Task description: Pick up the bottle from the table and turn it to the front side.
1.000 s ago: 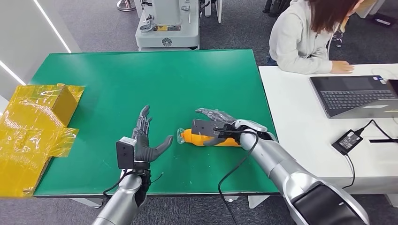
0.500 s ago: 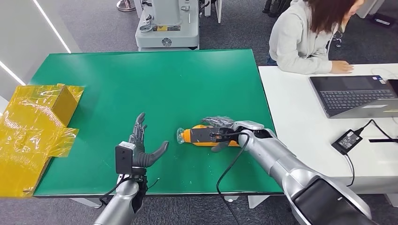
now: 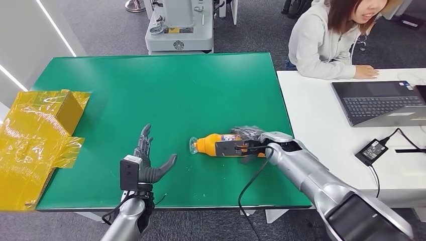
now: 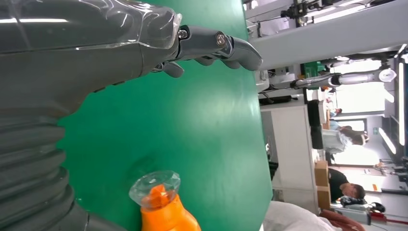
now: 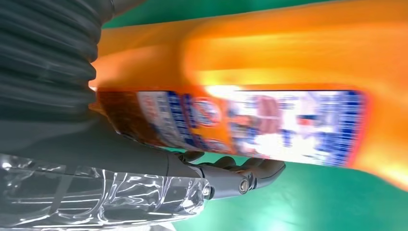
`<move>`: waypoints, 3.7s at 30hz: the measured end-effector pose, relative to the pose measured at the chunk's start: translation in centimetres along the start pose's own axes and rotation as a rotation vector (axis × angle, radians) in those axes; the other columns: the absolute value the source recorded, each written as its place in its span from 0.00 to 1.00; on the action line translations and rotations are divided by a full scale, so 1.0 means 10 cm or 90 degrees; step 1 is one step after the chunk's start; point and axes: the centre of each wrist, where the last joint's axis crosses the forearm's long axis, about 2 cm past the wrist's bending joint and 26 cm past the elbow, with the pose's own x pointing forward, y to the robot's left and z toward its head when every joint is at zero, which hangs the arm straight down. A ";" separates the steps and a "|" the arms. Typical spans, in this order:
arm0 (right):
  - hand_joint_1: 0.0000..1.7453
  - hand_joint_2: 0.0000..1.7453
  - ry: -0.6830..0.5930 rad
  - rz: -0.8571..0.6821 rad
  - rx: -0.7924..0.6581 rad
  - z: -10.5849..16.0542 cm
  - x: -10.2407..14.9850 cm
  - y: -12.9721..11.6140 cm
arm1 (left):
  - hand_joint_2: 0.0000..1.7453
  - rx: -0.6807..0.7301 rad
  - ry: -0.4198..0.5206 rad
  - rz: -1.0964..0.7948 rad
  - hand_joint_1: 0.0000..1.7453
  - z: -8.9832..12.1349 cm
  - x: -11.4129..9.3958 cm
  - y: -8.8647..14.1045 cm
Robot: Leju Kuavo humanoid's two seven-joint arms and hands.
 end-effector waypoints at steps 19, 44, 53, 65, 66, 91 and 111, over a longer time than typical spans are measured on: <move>0.00 1.00 0.036 -0.007 -0.011 0.20 -0.37 0.12 | 1.00 -0.008 0.002 0.004 0.00 0.02 0.01 0.01; 1.00 1.00 -0.208 -0.253 -0.200 0.25 -0.39 1.16 | 1.00 -0.029 0.000 0.016 0.00 0.09 -0.01 -0.04; 1.00 1.00 -0.336 -0.500 -0.322 0.61 -0.11 1.94 | 1.00 -0.039 -0.003 0.028 0.00 0.10 0.02 -0.05; 1.00 1.00 -0.295 -0.520 -0.541 0.99 0.04 2.03 | 1.00 -0.193 0.033 0.191 0.00 -0.27 0.22 -0.08; 1.00 1.00 -0.296 -0.521 -0.546 1.00 0.05 2.02 | 1.00 -0.193 0.031 0.191 0.00 -0.30 0.24 -0.08; 1.00 1.00 -0.388 -0.278 -0.585 0.63 0.31 0.74 | 1.00 -0.367 0.045 0.242 0.00 -1.35 0.93 -0.15; 1.00 1.00 -0.417 -0.260 -0.563 0.33 0.46 0.22 | 1.00 -0.352 0.056 0.221 0.00 -1.62 1.05 0.08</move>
